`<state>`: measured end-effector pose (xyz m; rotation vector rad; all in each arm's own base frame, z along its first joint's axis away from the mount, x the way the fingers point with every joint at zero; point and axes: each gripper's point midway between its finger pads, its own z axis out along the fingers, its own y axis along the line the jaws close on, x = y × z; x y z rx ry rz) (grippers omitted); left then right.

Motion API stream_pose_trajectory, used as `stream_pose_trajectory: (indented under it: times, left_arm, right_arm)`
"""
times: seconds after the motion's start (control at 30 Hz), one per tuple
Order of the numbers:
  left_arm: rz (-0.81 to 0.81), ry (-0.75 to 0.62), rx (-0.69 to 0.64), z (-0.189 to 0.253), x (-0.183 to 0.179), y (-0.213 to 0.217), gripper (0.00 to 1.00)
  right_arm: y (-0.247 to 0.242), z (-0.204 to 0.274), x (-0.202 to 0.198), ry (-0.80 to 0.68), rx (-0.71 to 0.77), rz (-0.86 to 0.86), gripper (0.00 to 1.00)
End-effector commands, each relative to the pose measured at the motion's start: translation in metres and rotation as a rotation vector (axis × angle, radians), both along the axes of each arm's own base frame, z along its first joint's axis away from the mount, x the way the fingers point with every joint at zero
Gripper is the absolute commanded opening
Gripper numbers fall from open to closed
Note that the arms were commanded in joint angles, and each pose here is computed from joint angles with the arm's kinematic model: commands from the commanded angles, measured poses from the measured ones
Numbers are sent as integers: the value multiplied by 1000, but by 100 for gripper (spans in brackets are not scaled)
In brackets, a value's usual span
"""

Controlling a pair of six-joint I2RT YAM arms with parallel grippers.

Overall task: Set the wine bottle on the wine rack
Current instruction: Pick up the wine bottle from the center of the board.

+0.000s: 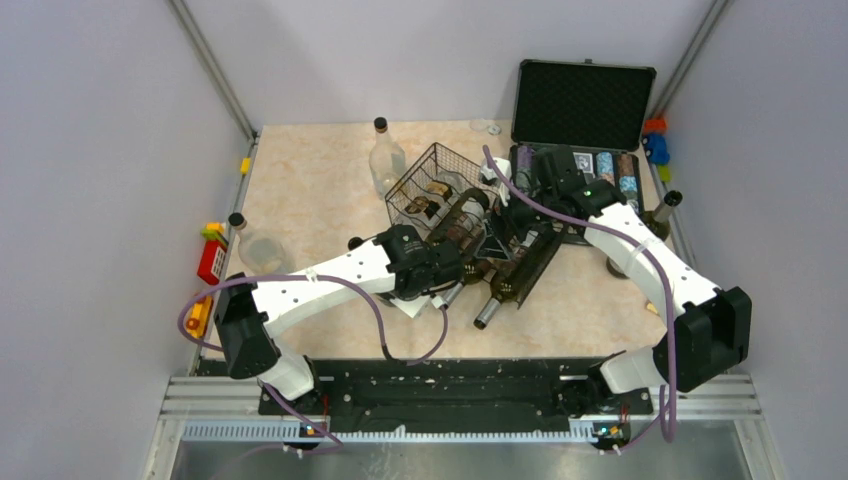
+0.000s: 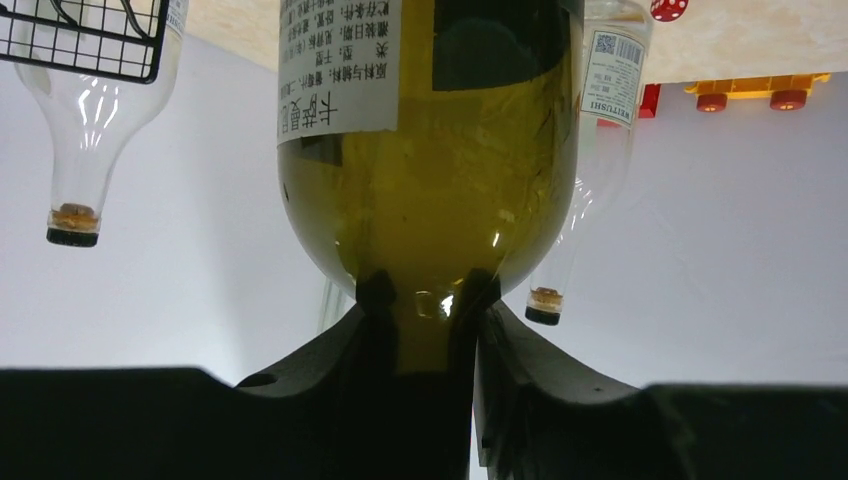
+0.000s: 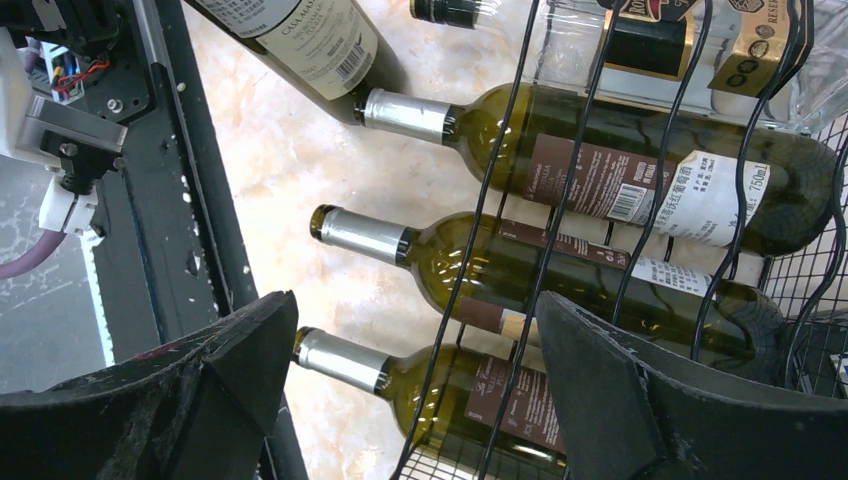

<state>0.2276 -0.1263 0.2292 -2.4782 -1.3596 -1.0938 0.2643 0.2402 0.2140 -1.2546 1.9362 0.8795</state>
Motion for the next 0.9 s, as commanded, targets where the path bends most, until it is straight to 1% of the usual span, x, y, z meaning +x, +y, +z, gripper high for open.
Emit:
stream_pose_trajectory:
  times: [0.0,0.1,0.47,0.87]
  left_arm:
    - [7,-38,-25,6,-2,5,12]
    - [7,-44,-33,8,-2,7,0]
    - [-6,-79,-45,20,2,6,0]
    - [-74,-81,-79,40,0,13,0]
  right_arm:
    - [3,22,7,-66,31,17,91]
    - [2,23,8,-72,30,15,91]
    - [2,27,8,-73,29,14,90]
    - [2,27,10,-77,19,16,90]
